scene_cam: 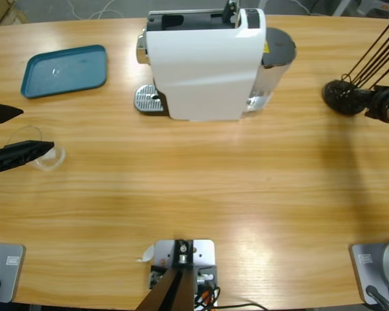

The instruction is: Pour coffee

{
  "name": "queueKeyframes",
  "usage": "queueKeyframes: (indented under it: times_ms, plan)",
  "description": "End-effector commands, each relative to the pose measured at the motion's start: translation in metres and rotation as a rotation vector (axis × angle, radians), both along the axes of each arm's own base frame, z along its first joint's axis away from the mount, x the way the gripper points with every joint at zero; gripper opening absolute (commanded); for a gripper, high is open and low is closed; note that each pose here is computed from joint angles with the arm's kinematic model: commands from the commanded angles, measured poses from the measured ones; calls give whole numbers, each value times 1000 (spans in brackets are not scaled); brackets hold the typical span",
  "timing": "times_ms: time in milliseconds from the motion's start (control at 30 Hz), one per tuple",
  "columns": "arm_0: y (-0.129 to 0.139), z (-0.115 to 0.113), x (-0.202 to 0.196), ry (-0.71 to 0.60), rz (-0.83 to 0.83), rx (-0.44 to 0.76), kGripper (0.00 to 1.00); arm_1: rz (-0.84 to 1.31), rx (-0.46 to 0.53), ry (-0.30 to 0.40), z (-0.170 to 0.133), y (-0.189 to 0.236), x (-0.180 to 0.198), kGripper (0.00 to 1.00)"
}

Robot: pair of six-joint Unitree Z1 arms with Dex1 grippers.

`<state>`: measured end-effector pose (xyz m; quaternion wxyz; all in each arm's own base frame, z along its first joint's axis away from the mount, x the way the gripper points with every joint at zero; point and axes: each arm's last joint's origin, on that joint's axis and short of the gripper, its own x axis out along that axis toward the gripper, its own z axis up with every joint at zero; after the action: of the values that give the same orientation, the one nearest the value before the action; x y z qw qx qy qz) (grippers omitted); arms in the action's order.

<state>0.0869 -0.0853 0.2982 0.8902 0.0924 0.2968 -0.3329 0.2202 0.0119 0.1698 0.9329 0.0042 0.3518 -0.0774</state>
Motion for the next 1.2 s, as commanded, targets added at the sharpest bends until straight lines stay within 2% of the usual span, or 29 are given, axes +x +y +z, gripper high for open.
queueKeyframes:
  times_ms: [33, 167, 300, 333, 400, 433, 867, 1200]
  plan:
    - [5, -9, -4, 14, 20, 1, 987, 39, -10, -34, 28, 2, -19, 103]
    - [4, -9, -3, 17, 19, 2, 987, 45, -14, -66, 53, 2, -20, 103]
    - [4, -8, -2, 12, 18, -4, 987, 53, -11, -52, 53, 4, -19, 125]
    - [4, -8, -3, 10, 18, -6, 987, 53, -7, -45, 51, 4, -18, 171]
    - [5, -8, -3, 8, 18, -8, 987, 53, -2, -20, 46, 5, -16, 342]
    - [5, -7, -4, 6, 17, -9, 987, 54, 2, -8, 43, 6, -15, 360]
    - [5, -7, -3, 6, 16, -7, 987, 50, 1, 76, 9, 8, 3, 352]
    - [5, -8, -3, 9, 16, -4, 987, 52, -2, 87, -1, 9, 10, 354]
